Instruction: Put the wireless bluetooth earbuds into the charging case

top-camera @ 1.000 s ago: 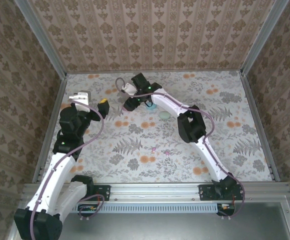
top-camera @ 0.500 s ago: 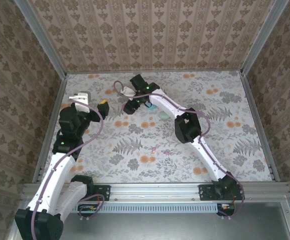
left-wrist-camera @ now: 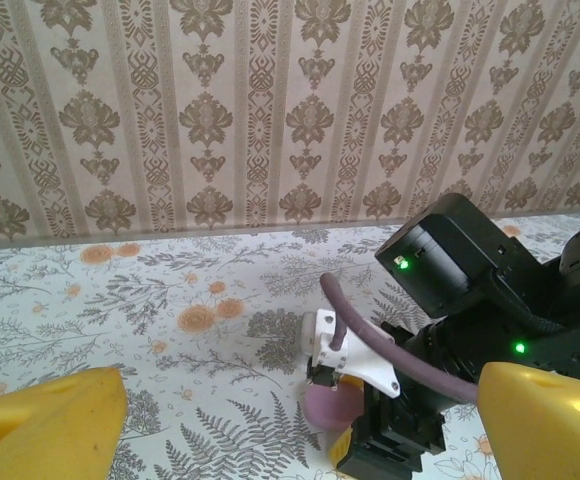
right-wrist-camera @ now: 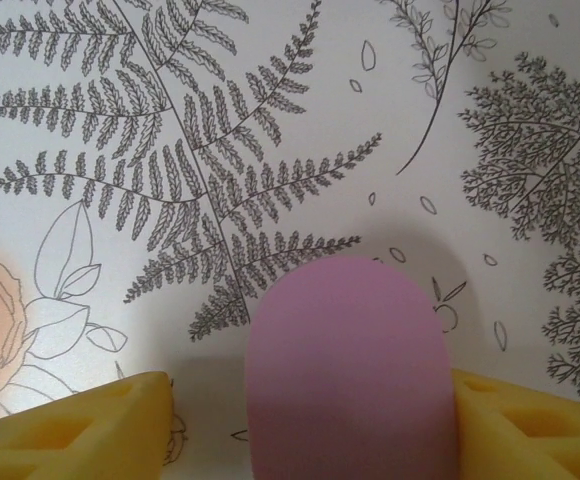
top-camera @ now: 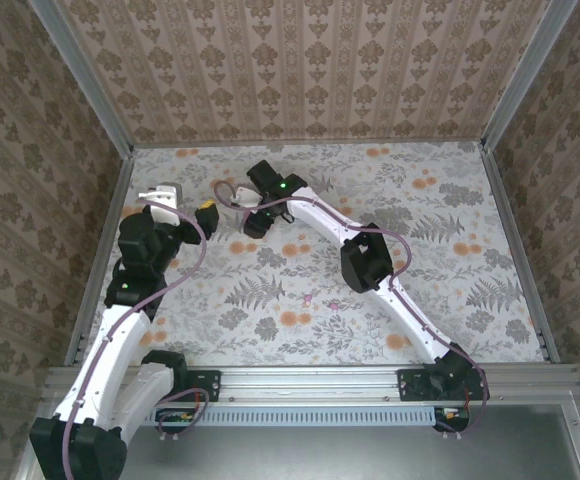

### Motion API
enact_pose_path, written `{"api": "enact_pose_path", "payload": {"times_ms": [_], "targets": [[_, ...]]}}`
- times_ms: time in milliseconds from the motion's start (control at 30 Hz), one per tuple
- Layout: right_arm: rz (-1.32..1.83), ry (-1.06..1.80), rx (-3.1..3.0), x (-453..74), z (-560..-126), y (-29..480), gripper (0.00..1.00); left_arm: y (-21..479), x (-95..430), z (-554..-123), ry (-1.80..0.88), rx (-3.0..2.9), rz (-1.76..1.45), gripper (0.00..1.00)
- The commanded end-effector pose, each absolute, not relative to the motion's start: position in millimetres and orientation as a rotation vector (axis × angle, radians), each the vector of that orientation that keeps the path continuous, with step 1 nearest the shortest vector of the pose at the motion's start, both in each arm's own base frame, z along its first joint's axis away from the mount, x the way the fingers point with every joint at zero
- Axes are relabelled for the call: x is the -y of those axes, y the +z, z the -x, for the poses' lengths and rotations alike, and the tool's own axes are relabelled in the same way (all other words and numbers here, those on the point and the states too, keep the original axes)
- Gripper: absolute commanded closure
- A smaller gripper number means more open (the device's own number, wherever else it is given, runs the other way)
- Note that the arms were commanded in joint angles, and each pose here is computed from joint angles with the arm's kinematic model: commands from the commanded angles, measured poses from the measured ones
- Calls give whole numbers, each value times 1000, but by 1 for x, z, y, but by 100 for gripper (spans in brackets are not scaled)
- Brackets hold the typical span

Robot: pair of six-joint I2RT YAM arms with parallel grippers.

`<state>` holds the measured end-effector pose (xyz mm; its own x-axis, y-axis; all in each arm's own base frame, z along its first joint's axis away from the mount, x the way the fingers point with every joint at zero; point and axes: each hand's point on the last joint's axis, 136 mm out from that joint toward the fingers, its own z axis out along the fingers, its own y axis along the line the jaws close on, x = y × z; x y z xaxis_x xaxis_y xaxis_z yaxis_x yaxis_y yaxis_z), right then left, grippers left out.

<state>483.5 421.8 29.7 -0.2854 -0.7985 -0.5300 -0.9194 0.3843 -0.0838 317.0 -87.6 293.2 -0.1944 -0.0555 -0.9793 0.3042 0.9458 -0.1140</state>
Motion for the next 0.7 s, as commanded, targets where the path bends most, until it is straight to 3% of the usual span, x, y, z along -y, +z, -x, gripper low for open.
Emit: {"api": "enact_pose_path", "payload": {"times_ms": [0, 467, 667], "targets": [[1513, 267, -2162, -416, -483, 22, 36, 311, 87, -316, -348, -1708, -178, 9], [1569, 409, -2164, -423, -453, 32, 68, 313, 86, -317, -348, -1705, -169, 9], [1583, 466, -2159, -403, -420, 46, 68, 313, 82, -317, -345, -1712, -129, 9]]}}
